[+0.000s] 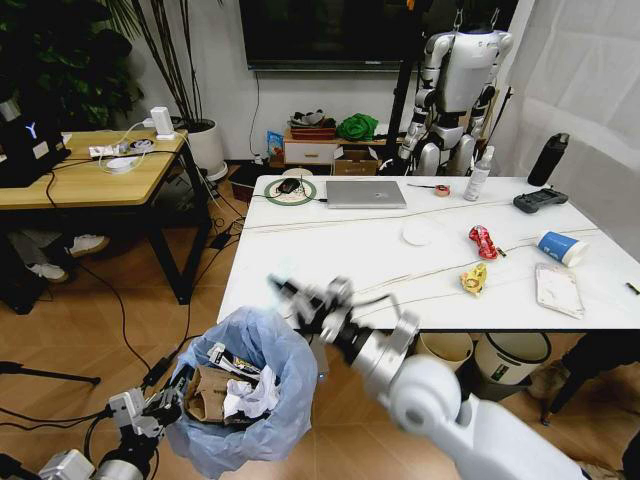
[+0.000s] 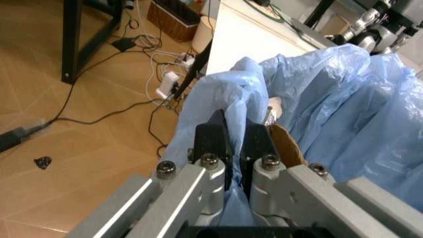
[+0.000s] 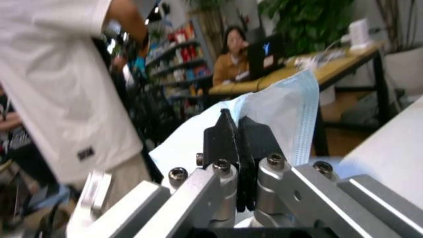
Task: Pick up the trash bin and place the trash from the table into it.
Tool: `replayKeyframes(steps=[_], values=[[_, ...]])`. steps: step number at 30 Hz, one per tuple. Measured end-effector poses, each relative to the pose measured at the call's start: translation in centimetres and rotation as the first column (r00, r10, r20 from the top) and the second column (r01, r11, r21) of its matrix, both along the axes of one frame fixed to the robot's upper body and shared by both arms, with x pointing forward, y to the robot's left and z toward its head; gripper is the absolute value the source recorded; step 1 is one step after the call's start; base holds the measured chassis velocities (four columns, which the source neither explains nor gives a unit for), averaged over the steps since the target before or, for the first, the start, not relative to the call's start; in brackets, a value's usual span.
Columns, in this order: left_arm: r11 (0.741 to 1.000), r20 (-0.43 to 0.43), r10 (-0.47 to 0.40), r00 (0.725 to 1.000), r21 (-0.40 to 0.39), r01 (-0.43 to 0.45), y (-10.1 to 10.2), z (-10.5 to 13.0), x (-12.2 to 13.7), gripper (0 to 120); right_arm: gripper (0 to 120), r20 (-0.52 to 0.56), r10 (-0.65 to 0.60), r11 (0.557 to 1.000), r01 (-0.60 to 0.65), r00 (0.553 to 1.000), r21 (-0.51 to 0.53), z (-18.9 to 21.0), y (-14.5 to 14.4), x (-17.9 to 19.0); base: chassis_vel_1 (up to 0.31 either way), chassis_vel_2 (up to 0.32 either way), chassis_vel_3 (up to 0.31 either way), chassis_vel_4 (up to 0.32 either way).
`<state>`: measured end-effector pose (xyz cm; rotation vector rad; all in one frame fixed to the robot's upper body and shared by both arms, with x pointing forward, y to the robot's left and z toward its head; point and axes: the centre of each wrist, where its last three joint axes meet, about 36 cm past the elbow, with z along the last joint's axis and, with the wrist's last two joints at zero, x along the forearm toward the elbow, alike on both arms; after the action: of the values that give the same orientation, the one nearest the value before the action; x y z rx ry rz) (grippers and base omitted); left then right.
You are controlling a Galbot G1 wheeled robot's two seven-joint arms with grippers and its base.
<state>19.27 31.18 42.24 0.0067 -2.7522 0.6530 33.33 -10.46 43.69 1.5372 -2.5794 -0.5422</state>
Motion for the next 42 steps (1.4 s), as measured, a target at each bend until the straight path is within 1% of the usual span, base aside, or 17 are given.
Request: replayKeyframes(steps=[3,6,7,10,11,17,18,23,25,26,27,29,31,32,34,39,42], values=[[1.000,0.003,0.002,1.000,-0.002,-0.002,-0.1,0.1,0.1,0,0,-0.005,0.029,0.998,-0.029,1.000,-0.062,-2.4,0.6,-1.6,0.000,0.000,0.000,0.000],[1.000,0.005,0.001,1.000,-0.003,-0.001,-0.2,0.1,0.1,0,0,-0.005,0.029,0.996,-0.029,1.000,-0.084,-3.1,0.9,-1.9,0.000,0.000,0.000,0.000],[1.000,0.005,0.002,1.000,-0.004,-0.001,-0.2,0.1,0.2,0,2,-0.004,0.023,0.995,-0.023,1.000,-0.098,-3.4,0.9,-2.0,0.000,0.000,0.000,0.000],[1.000,0.005,0.001,1.000,-0.005,-0.001,-0.2,0.1,0.2,0,14,0.003,0.009,0.993,-0.009,1.000,-0.118,-3.6,0.8,-1.8,0.000,0.000,0.000,0.000],[1.000,0.005,0.001,1.000,-0.005,-0.001,-0.2,0.1,0.2,0,14,0.003,0.009,0.993,-0.009,1.000,-0.118,-3.6,0.8,-1.8,0.000,0.000,0.000,0.000],[1.000,0.006,0.000,1.000,-0.001,0.000,-0.1,0.0,0.4,0,40,0.028,-0.031,0.988,0.035,0.999,-0.153,-3.1,-1.1,-2.0,0.000,0.000,0.000,0.000],[1.000,0.006,0.000,1.000,-0.001,0.000,-0.1,0.0,0.4,0,40,0.028,-0.031,0.988,0.035,0.999,-0.153,-3.1,-1.1,-2.0,0.000,0.000,0.000,0.000],[1.000,0.004,-0.007,1.000,-0.001,0.007,0.1,-0.1,0.8,0,60,0.037,-0.051,0.983,0.057,0.998,-0.174,-2.2,-2.5,-2.7,0.000,0.000,0.000,0.000],[1.000,0.005,-0.007,1.000,-0.001,0.007,0.1,-0.1,0.8,0,62,0.037,-0.052,0.983,0.058,0.998,-0.176,-2.2,-2.6,-2.8,0.000,0.000,0.000,0.000],[1.000,0.006,-0.008,1.000,-0.003,0.008,0.1,-0.1,1.0,0,68,0.038,-0.056,0.981,0.062,0.998,-0.185,-2.3,-2.8,-3.1,0.000,0.000,0.000,0.000],[1.000,0.006,-0.008,1.000,-0.003,0.008,0.1,-0.1,1.0,0,70,0.038,-0.057,0.980,0.063,0.998,-0.188,-2.3,-2.9,-3.1,0.000,0.000,0.000,0.000],[1.000,0.006,-0.009,1.000,-0.007,0.010,0.1,-0.2,1.0,0,82,0.036,-0.061,0.978,0.067,0.998,-0.196,-2.5,-3.0,-3.4,0.000,0.000,0.000,0.000],[1.000,0.004,-0.010,1.000,-0.007,0.010,0.1,-0.2,1.0,0,90,0.037,-0.060,0.978,0.067,0.997,-0.196,-2.5,-3.0,-3.5,0.000,0.000,0.000,0.000],[1.000,0.004,-0.010,1.000,-0.007,0.010,0.1,-0.2,1.0,0,90,0.037,-0.060,0.978,0.067,0.997,-0.196,-2.5,-3.0,-3.5,0.000,0.000,0.000,0.000],[1.000,0.002,-0.009,1.000,-0.008,0.009,0.1,-0.2,0.9,0,98,0.044,-0.057,0.979,0.064,0.997,-0.192,-2.4,-2.8,-3.3,0.000,0.000,0.000,0.000],[1.000,0.003,-0.010,1.000,-0.008,0.010,0.0,-0.2,0.9,0,100,0.064,-0.058,0.979,0.069,0.996,-0.194,-2.3,-2.6,-2.5,0.000,0.000,0.000,0.000],[1.000,0.004,-0.011,1.000,-0.007,0.011,-0.1,-0.1,0.8,0,100,0.088,-0.097,0.974,0.113,0.991,-0.198,-1.7,-2.8,-1.4,0.000,0.000,0.000,0.000]])
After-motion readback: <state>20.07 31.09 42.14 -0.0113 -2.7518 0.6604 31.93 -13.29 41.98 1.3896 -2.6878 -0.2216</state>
